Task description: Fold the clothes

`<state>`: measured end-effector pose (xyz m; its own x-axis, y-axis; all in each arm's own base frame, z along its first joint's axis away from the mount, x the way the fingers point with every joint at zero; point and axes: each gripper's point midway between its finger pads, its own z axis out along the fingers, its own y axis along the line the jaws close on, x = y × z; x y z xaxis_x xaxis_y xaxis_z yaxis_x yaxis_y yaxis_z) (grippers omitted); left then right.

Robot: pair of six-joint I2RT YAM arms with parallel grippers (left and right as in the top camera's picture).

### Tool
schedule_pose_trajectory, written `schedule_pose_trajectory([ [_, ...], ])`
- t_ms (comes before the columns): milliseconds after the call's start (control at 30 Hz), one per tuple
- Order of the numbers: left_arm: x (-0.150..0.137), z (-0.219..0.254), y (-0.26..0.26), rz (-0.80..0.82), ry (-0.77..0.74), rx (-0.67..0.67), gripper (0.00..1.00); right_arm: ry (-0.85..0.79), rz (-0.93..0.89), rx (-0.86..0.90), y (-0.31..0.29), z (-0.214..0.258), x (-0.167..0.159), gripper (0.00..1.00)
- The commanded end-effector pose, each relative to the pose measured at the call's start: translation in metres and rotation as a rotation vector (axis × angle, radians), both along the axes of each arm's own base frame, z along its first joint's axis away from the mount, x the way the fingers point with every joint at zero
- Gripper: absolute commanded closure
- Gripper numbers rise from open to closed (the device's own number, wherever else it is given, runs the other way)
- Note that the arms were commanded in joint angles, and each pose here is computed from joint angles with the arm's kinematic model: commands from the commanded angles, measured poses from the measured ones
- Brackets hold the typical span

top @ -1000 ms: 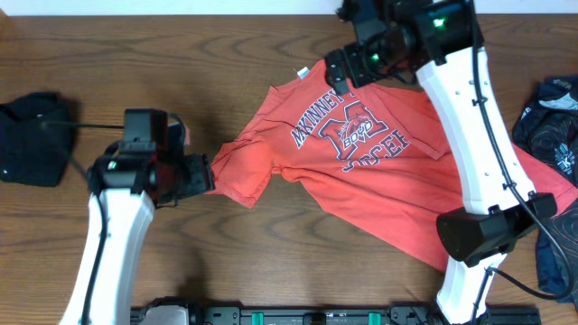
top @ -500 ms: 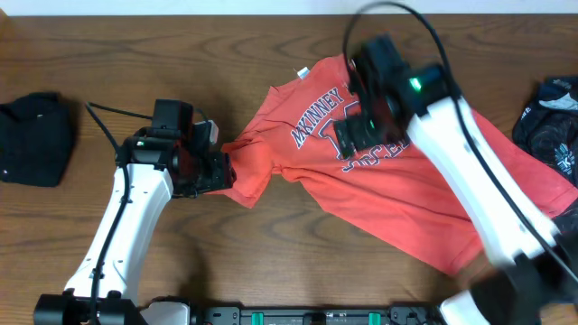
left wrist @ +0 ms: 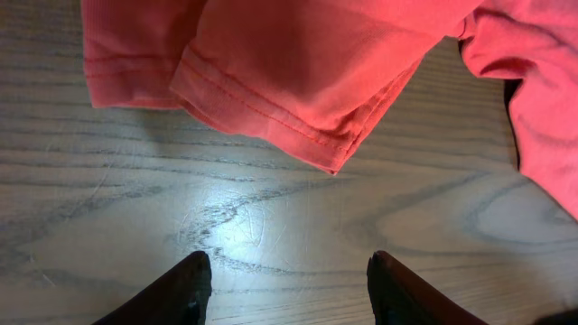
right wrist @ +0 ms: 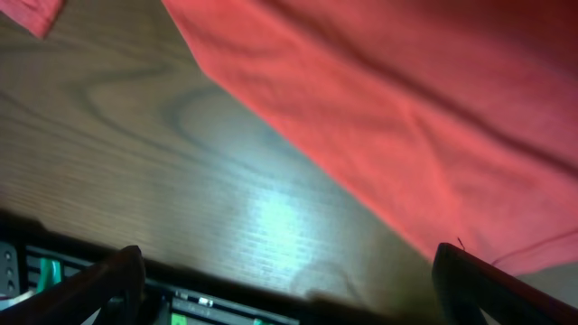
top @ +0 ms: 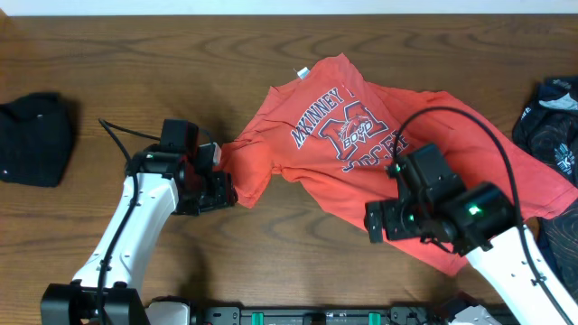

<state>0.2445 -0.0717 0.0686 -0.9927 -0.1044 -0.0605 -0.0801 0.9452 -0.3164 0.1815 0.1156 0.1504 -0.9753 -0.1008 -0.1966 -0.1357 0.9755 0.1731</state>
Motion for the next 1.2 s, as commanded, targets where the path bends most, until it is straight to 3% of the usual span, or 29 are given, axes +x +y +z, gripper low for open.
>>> schedule_pose_trajectory([
  [0,0.000,0.000,-0.002,-0.001,0.003,-0.008,0.42,0.141,-0.106,0.000,-0.003,-0.037,-0.023,0.01],
  [167,0.000,0.000,-0.005,-0.003,0.005,-0.025,0.42,0.251,-0.261,-0.026,-0.016,-0.091,-0.047,0.01],
  [767,-0.003,0.000,-0.005,-0.003,0.020,-0.024,0.42,0.376,-0.598,-0.037,-0.054,-0.142,-0.072,0.01],
  [1167,-0.004,0.000,-0.005,0.001,0.022,-0.025,0.42,0.316,-0.725,0.068,-0.061,-0.141,-0.043,0.01],
])
